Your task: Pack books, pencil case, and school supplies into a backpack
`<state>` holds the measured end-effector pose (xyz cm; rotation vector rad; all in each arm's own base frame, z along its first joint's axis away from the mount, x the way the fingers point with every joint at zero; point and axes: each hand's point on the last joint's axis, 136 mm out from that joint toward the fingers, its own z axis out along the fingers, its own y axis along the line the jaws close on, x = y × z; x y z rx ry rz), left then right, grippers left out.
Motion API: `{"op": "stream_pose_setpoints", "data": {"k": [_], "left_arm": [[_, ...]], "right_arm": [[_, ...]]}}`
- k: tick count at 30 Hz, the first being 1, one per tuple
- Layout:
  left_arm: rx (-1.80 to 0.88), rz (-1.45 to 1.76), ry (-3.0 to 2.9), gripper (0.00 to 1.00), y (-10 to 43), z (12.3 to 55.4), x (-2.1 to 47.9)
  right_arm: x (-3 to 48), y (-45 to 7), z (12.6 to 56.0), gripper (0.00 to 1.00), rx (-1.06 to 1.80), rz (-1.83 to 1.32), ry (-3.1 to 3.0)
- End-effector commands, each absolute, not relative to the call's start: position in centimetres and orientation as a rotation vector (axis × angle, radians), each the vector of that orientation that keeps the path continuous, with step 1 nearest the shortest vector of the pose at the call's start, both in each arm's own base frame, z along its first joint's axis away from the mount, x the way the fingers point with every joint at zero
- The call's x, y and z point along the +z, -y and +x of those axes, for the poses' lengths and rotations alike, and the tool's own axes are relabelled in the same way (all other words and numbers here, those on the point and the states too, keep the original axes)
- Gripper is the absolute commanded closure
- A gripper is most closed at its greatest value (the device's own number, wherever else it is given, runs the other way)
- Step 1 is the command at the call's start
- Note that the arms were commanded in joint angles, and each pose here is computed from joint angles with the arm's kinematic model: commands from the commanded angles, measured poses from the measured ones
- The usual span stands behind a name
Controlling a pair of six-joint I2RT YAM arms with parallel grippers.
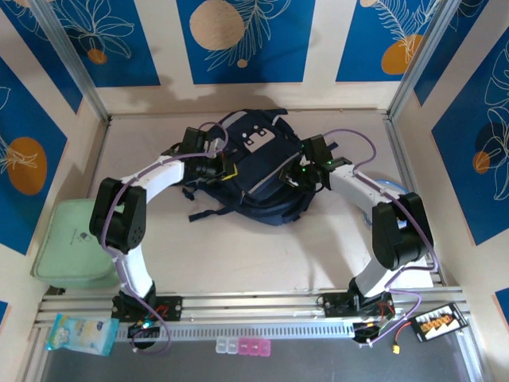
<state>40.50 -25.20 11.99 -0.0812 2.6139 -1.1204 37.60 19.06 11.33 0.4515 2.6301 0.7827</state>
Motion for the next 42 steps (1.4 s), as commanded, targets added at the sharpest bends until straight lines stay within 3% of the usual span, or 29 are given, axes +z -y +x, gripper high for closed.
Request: {"op": "stream_pose_setpoints", "data": {"k": [1,6,9,15,19,25,29,34,42], "left_arm": [[-1.225,-0.056,-2.553,1.00,26.2,41.3,13.5],[-1.334,-0.132,-2.470,1.00,26.6,41.1,15.3],[-1.427,-0.213,-2.393,1.00,26.8,41.1,16.7],[-1.530,-0.363,-2.282,1.00,26.9,42.2,18.6],[-1.595,-0.462,-2.213,1.00,26.9,43.2,19.5],[-1.613,-0.532,-2.185,1.00,26.9,43.5,19.9],[-1.604,-0.537,-2.190,1.00,27.0,43.3,19.8],[-1.596,-0.547,-2.198,1.00,27.0,43.2,19.4],[-1.592,-0.541,-2.207,1.00,27.1,43.3,19.3]], "right_arm": [[13.2,-19.7,40.1,0.76,0.823,0.335,-2.557],[14.1,-20.5,42.6,0.76,0.823,0.167,-2.496],[14.7,-20.1,43.1,0.70,0.756,0.166,-2.519],[16.4,-16.0,40.1,0.50,0.512,0.331,-2.547],[17.7,-16.2,36.9,0.47,0.439,0.284,-2.544],[18.3,-22.2,32.8,0.48,0.453,0.078,-2.548],[16.9,-26.4,31.4,0.56,0.428,0.000,-2.555],[14.9,-28.4,31.4,0.67,0.347,0.044,-2.577],[13.8,-29.7,32.9,0.68,0.285,0.075,-2.530]]}}
